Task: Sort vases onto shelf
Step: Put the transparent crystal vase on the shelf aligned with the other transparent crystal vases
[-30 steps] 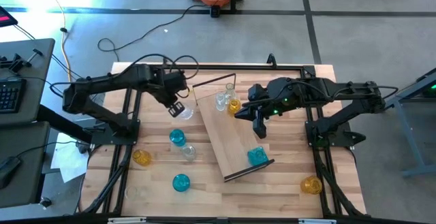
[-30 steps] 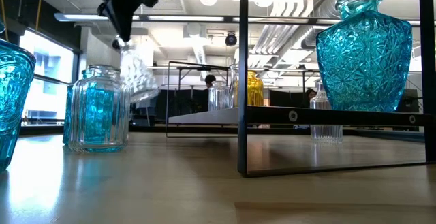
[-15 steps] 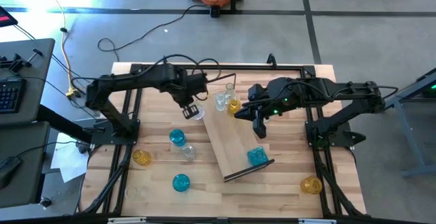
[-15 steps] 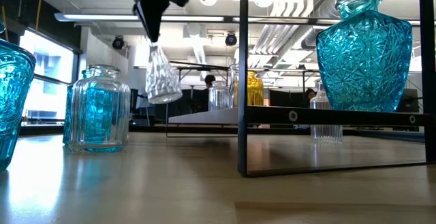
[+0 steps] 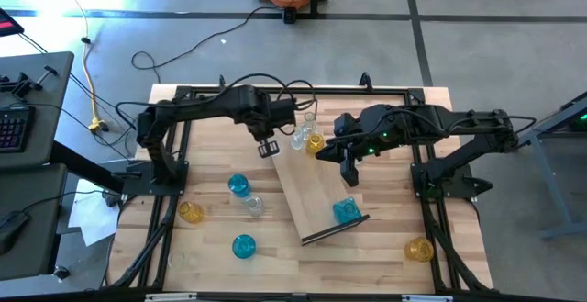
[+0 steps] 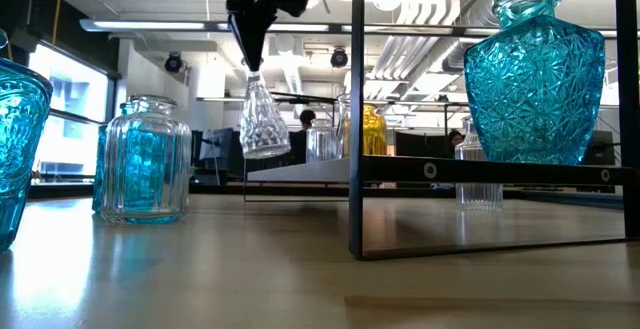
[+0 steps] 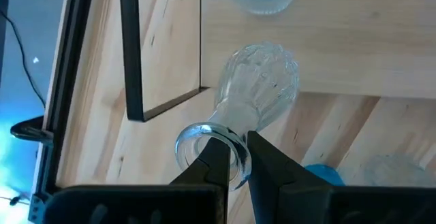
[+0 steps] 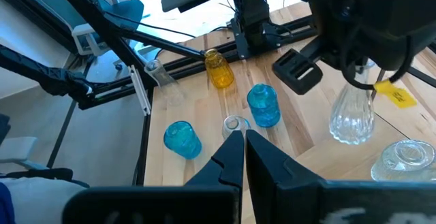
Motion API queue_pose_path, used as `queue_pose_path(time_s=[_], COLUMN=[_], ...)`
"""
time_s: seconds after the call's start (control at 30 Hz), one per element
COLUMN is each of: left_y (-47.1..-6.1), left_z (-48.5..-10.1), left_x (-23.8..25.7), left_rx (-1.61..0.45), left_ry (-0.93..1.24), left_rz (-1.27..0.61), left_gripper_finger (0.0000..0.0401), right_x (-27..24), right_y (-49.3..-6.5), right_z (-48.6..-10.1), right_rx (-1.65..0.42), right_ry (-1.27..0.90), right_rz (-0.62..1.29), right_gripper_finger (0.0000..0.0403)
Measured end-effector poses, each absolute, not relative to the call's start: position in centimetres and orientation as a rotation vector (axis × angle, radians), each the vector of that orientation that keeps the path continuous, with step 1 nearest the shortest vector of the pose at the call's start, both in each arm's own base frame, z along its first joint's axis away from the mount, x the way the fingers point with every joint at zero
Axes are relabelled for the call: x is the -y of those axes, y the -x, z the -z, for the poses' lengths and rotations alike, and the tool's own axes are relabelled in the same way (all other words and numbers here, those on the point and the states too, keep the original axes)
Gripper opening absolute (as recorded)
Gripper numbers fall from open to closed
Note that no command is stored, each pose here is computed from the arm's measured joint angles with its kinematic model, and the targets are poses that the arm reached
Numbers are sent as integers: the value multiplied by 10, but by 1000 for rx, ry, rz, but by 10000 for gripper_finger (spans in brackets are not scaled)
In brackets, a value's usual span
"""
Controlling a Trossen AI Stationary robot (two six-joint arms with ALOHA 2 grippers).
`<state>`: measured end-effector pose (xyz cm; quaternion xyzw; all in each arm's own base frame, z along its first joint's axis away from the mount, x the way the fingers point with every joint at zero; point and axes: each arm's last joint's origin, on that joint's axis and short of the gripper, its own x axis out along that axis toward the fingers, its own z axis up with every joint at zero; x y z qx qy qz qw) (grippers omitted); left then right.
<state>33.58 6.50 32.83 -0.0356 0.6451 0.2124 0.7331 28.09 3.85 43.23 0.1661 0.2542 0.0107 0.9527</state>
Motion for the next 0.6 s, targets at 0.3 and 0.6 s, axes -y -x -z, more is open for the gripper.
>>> queue_pose_path(time_s=[0.3, 0.6], left_y=[-344, -349], left_z=[-318, -317], left_x=[-68, -69], left_rx=[-1476, -1435], left_ry=[-11, -25], left_rz=[-458, -446], left_gripper_finger=[16, 16], right_x=[-39, -39], right_y=[-281, -281], right_z=[-432, -432], right_rx=[-517, -517], right_ry=[-338, -337], right_rz=[-22, -22], right_gripper_finger=[0, 0])
